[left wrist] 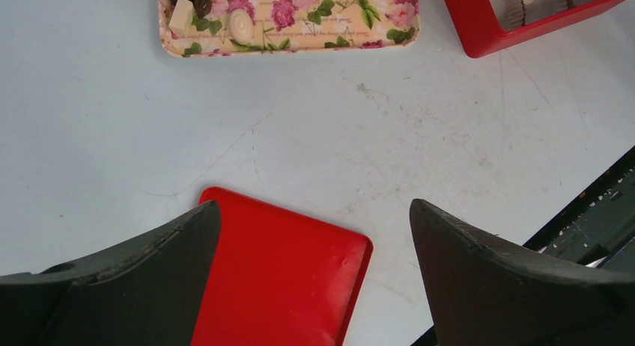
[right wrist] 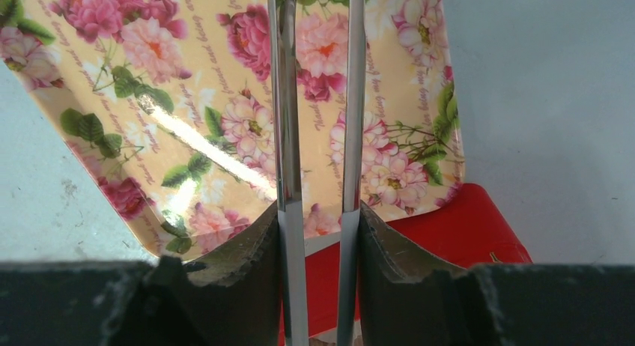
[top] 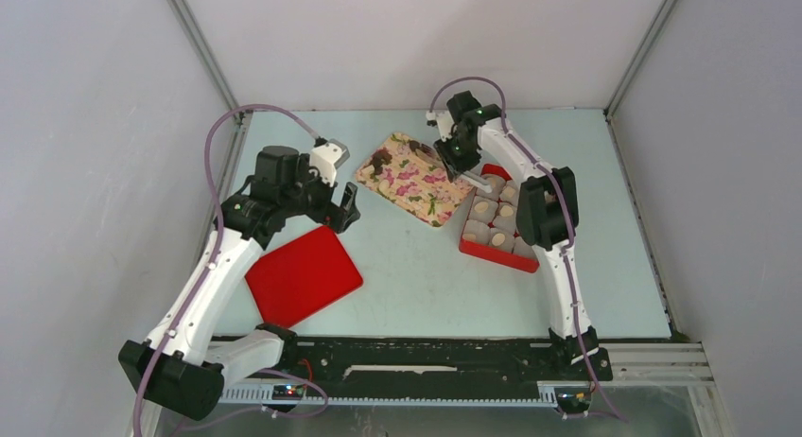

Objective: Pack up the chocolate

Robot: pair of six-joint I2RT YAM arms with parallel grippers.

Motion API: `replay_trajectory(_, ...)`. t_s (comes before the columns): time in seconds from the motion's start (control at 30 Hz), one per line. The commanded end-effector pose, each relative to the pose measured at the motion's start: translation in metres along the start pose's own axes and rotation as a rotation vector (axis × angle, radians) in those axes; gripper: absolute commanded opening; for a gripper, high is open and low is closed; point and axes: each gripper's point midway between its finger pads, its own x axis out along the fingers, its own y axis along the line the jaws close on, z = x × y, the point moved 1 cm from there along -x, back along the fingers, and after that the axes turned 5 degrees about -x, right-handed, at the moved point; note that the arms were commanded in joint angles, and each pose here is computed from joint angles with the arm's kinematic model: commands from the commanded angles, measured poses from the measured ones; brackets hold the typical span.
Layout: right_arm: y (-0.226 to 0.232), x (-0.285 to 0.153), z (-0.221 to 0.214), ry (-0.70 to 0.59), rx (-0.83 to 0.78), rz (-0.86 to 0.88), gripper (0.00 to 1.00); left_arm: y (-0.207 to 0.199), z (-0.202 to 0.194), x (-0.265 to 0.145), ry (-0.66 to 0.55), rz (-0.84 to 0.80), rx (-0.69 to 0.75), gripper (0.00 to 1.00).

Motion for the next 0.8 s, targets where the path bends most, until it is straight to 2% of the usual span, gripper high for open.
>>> replay_trajectory(0.0,0.002,-0.003,0.026,-0.085,-0.032,0.012,0.38,0.000,-0.003,0.004,-0.006,-0.016,0.011,1.00)
replay_trajectory(0.17,0.005,0.001,0.029,-0.091,-0.051,0.029,0.34,0.000,-0.005,0.005,-0.003,-0.018,0.014,1.00)
replay_trajectory(0.33,0.013,-0.005,0.025,-0.083,-0.061,0.060,0.25,-0.001,-0.005,0.006,-0.002,-0.023,0.015,1.00)
replay_trajectory(0.47,0.020,-0.034,0.018,-0.114,-0.080,0.086,0.21,-0.001,-0.006,0.007,0.002,-0.029,0.016,1.00)
replay_trajectory(0.63,0.029,-0.074,0.005,-0.197,-0.077,0.153,0.21,-0.004,-0.006,0.010,0.012,-0.048,0.011,1.00)
replay_trajectory(0.77,0.030,-0.099,-0.018,-0.187,-0.058,0.181,0.21,-0.005,-0.007,0.011,0.018,-0.058,0.008,1.00)
